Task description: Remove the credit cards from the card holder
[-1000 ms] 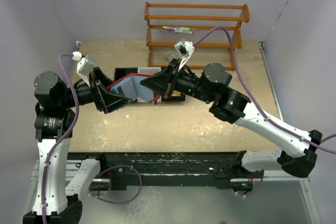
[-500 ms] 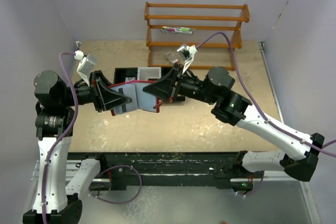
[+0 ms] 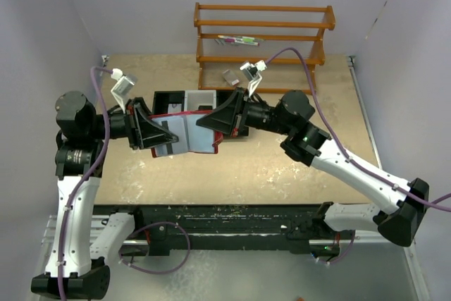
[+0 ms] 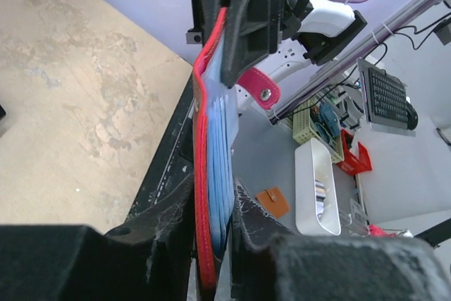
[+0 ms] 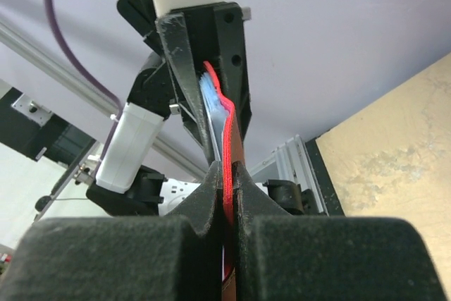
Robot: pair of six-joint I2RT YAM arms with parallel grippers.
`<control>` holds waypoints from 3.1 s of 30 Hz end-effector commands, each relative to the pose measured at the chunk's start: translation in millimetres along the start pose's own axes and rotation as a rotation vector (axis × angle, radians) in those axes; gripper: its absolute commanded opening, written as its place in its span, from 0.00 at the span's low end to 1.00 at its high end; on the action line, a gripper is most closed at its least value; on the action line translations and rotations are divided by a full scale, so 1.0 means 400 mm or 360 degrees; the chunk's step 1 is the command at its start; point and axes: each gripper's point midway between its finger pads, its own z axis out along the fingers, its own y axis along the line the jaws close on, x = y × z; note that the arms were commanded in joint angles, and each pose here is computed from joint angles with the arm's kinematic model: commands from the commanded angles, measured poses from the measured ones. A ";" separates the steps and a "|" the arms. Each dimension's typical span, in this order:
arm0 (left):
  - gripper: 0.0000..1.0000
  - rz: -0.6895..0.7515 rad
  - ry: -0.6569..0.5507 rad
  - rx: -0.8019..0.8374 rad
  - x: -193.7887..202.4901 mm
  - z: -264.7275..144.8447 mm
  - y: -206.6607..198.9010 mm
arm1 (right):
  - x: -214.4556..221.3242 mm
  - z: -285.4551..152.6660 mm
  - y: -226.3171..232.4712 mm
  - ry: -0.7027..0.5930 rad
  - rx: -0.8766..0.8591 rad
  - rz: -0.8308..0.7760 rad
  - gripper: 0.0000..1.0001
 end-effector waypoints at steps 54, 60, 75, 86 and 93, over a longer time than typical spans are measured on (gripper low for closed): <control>0.07 -0.0078 0.0028 -0.0576 -0.018 -0.028 0.217 | -0.127 -0.065 0.003 -0.0113 0.0131 -0.0288 0.60; 0.08 -0.0121 0.0054 -0.0233 -0.023 -0.006 0.129 | 0.007 0.004 -0.013 0.0151 -0.0104 -0.0111 0.53; 0.11 -0.0106 0.0118 0.0135 -0.019 -0.011 0.009 | 0.061 0.020 -0.015 0.0213 -0.0320 0.0063 0.37; 0.15 -0.0112 0.0090 0.0053 -0.018 -0.008 0.034 | 0.070 0.051 -0.002 0.0245 -0.0383 0.0098 0.27; 0.17 -0.0085 0.0079 -0.0233 -0.014 -0.010 0.120 | 0.065 0.055 -0.003 0.0271 -0.0337 0.0092 0.33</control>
